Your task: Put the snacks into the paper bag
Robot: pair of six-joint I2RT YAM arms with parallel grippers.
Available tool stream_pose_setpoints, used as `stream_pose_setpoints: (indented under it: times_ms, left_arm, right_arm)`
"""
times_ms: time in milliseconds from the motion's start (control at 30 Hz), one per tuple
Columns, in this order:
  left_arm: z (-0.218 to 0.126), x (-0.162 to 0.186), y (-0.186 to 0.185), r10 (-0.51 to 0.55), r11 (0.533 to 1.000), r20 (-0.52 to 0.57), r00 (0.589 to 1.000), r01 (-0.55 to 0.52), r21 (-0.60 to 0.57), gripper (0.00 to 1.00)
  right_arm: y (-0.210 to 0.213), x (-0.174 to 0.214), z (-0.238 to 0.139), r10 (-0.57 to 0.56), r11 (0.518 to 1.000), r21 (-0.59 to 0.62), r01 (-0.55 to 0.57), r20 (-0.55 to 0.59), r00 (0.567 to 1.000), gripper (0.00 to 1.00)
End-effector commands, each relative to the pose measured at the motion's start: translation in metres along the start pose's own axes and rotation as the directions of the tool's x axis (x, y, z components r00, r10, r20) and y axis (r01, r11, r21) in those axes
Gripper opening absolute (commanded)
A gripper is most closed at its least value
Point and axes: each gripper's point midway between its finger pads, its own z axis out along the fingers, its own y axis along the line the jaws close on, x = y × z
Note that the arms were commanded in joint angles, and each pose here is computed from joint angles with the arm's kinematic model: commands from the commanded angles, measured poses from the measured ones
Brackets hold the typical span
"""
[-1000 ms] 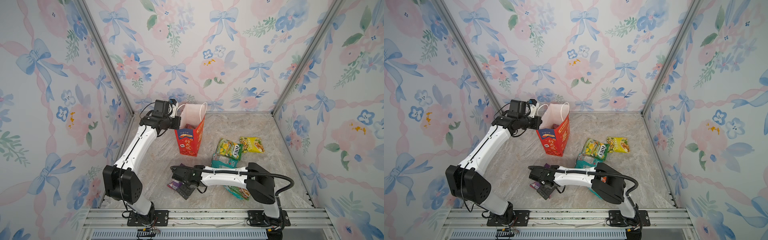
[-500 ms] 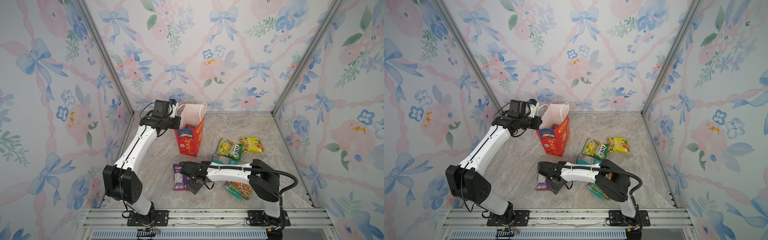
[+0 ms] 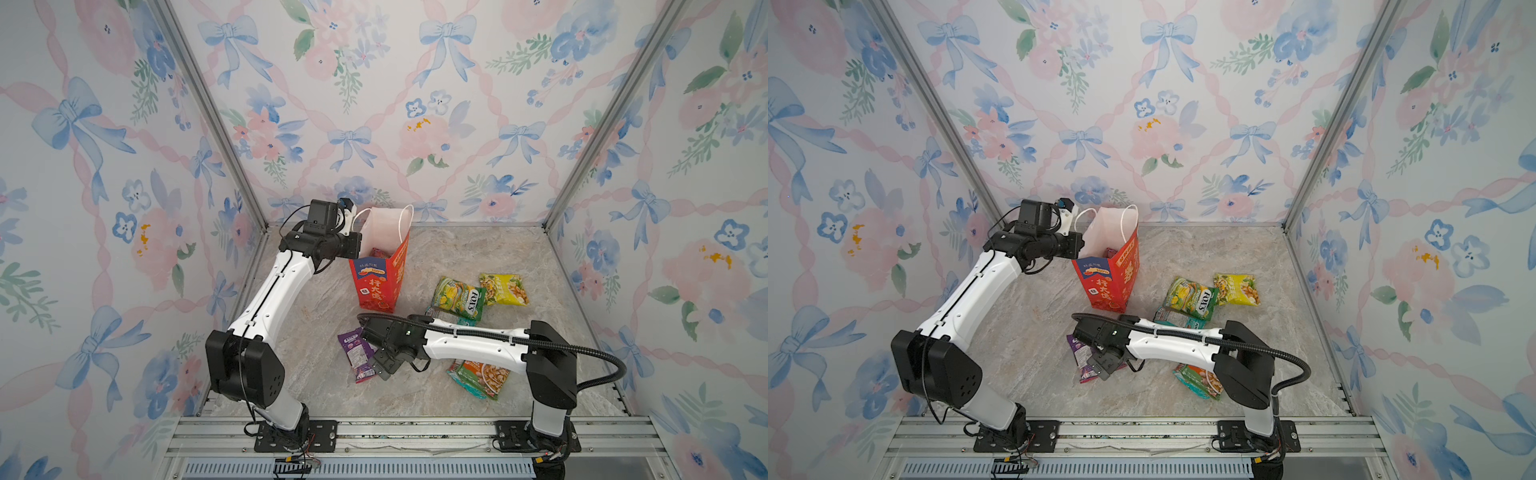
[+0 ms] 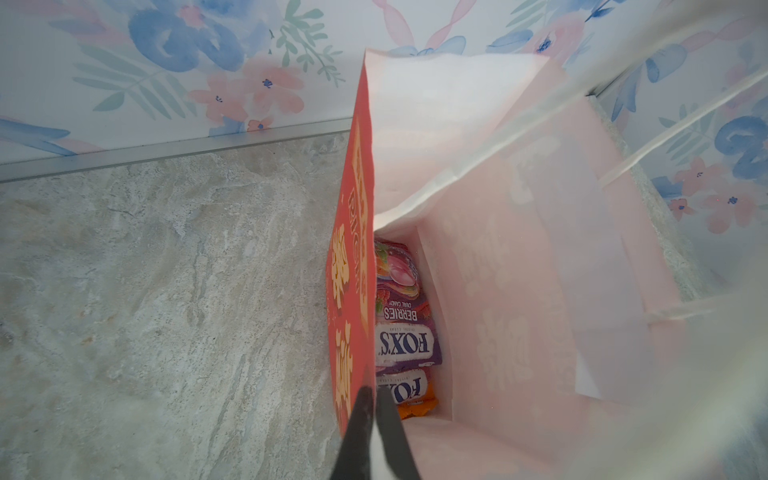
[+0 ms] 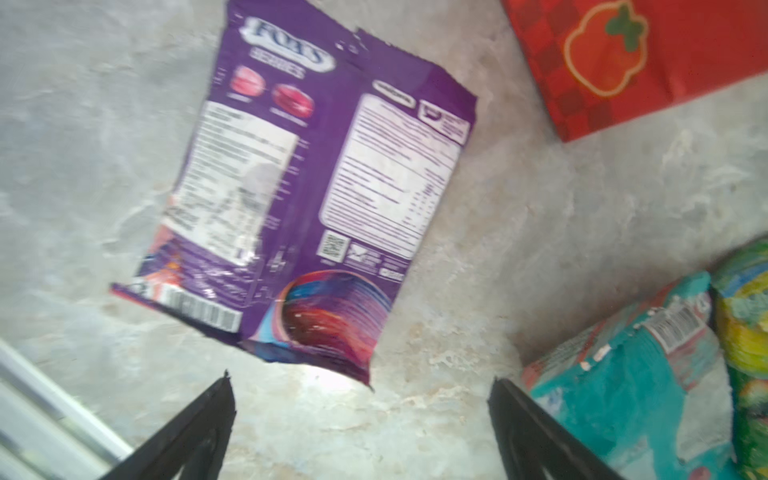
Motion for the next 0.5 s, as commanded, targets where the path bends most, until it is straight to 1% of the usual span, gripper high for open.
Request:
stream_pose_setpoints:
  times_ms: [0, 233, 467]
  left_arm:
    - [-0.005, 0.004, 0.005, -0.002, 1.0, -0.007, 1.0, 0.002, -0.019, 0.0]
    - [-0.005, 0.005, 0.006, -0.002, 1.0, -0.008, 1.0, 0.002, -0.02, 0.0]
    - [-0.007, 0.004, 0.005, 0.0, 1.0, -0.002, 1.0, 0.0, -0.022, 0.0]
  right_arm:
    - [0.024, -0.004, 0.007, 0.011, 0.999, -0.052, -0.011, -0.018, 1.0, 0.98]
    - [0.039, -0.001, 0.031, 0.007, 0.998, -0.059, -0.011, -0.067, 0.998, 0.99]
    - [0.017, 0.019, 0.045, 0.018, 1.0, 0.009, -0.017, -0.132, 0.991, 0.99]
